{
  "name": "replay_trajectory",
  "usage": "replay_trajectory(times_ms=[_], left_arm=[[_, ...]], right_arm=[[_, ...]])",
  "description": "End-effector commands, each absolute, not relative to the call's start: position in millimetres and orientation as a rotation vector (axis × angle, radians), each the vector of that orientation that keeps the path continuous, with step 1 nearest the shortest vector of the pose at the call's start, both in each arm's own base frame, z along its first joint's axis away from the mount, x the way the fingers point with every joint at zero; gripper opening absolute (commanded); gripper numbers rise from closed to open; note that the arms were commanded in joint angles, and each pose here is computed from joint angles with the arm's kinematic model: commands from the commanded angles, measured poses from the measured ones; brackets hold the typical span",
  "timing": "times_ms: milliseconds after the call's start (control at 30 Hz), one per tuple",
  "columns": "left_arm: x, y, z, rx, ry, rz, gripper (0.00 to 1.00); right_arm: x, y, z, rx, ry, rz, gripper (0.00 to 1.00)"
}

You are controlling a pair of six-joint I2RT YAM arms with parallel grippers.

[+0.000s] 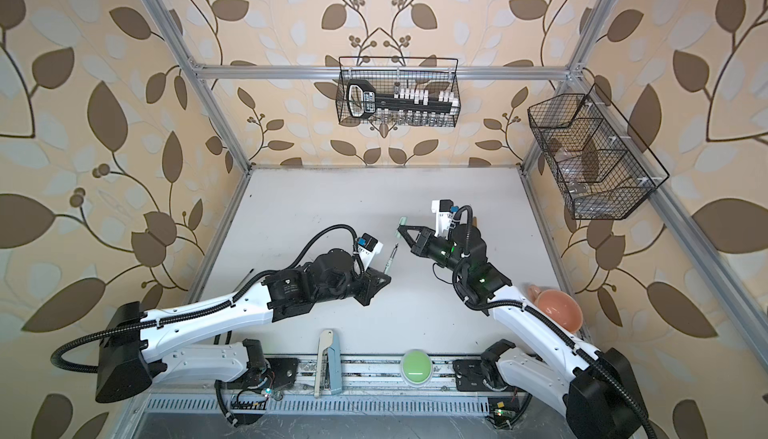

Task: Insert the pens into the pen caps
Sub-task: 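Align the green cap over the pen nib with the right gripper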

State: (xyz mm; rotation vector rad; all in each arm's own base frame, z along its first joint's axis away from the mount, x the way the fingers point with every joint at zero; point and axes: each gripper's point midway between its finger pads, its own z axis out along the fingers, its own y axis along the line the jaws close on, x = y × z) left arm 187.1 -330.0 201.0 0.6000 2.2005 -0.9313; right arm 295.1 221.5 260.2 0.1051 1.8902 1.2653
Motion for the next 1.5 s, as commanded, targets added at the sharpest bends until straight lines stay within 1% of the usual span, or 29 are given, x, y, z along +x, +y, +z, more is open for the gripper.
replay_trajectory(times_ms=[0, 800, 1200, 1467], left_arm=[[188.8, -330.7, 216.1, 0.599, 2.134, -0.941, 0.00], [190.8, -319.4, 218.4, 0.573, 2.127, -0.899, 0.00], [189.4, -323.8, 213.3, 0.588, 2.146, -0.908, 0.00], [189.8, -322.9, 213.4, 0.585, 2.143, -0.905, 0.00]], right_arm=[[291.5, 220.1, 262.4, 0.118, 1.869, 1.277, 0.00], [285.5, 232.5, 274.2, 0.085, 1.844, 1.345, 0.00], [291.4, 229.6, 302.9, 0.061, 1.783, 1.323, 0.00], [287.0, 229.5, 299.8, 0.049, 1.800, 1.317, 0.00]])
